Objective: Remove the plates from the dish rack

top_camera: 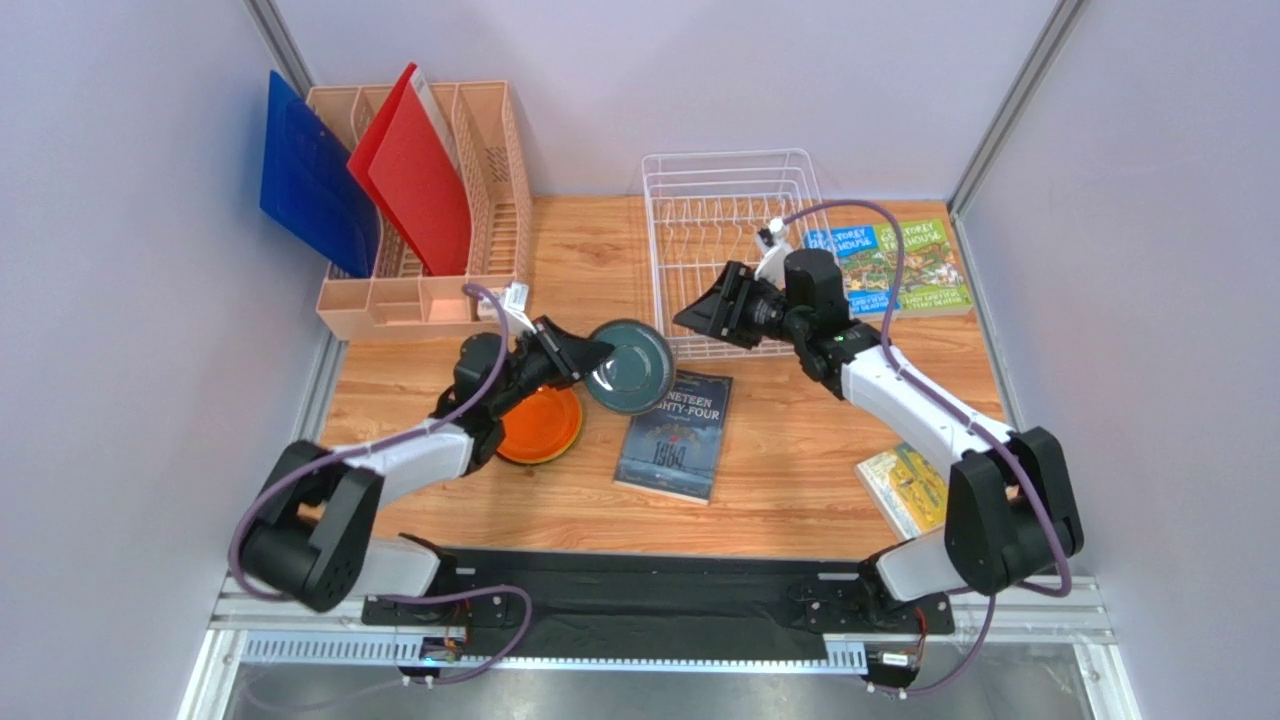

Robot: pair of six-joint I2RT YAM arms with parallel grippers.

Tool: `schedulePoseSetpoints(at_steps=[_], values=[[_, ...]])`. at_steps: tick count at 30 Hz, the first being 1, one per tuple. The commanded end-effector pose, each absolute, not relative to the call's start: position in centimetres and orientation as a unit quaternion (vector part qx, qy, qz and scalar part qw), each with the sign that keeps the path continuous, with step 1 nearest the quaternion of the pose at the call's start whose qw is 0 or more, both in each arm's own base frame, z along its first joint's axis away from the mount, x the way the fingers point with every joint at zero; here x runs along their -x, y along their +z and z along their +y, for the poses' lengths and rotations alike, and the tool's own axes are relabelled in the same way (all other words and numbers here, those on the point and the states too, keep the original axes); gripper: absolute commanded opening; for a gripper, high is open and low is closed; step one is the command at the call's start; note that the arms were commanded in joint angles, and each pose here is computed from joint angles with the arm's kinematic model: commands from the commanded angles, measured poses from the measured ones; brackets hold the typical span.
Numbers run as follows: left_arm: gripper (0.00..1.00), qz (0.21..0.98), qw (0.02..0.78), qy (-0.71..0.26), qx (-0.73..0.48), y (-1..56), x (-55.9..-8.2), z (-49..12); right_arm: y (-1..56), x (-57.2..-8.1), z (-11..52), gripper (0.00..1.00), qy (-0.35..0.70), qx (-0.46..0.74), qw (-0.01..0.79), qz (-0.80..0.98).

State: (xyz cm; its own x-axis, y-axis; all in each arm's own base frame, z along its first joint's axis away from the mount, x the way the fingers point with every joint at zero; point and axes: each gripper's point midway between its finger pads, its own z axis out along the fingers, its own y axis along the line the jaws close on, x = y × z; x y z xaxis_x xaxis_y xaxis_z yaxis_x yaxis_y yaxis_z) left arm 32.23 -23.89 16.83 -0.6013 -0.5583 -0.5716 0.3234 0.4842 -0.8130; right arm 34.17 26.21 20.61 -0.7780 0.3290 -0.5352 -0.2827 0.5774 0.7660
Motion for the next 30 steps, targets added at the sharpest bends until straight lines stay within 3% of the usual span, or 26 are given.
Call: schedulePoseSetpoints(at_steps=[1, 8, 16, 30], values=[[0.0, 0.767, 0.52, -0.357, 0.119, 16.4, -32.7, -18.2, 24.5, -35.7, 22.9, 0.57, 0.398, -0.008, 0.422, 0.814], [0.0, 0.788, 0.552, -0.199, 0.186, 15.0, -29.8, -10.4, 23.5, -35.9, 21.4, 0.58, 0.381, -0.018, 0.421, 0.823], [0.0, 0.796, 0.55, -0.129, 0.217, 13.8, -27.9, -7.0, 22.7, -36.2, 21.2, 0.57, 0.374, -0.013, 0.412, 0.831], [0.0, 0.813, 0.523, -0.124, 0.222, 10.6, -28.1, -7.3, 21.7, -36.2, 21.2, 0.57, 0.371, -0.011, 0.401, 0.838]])
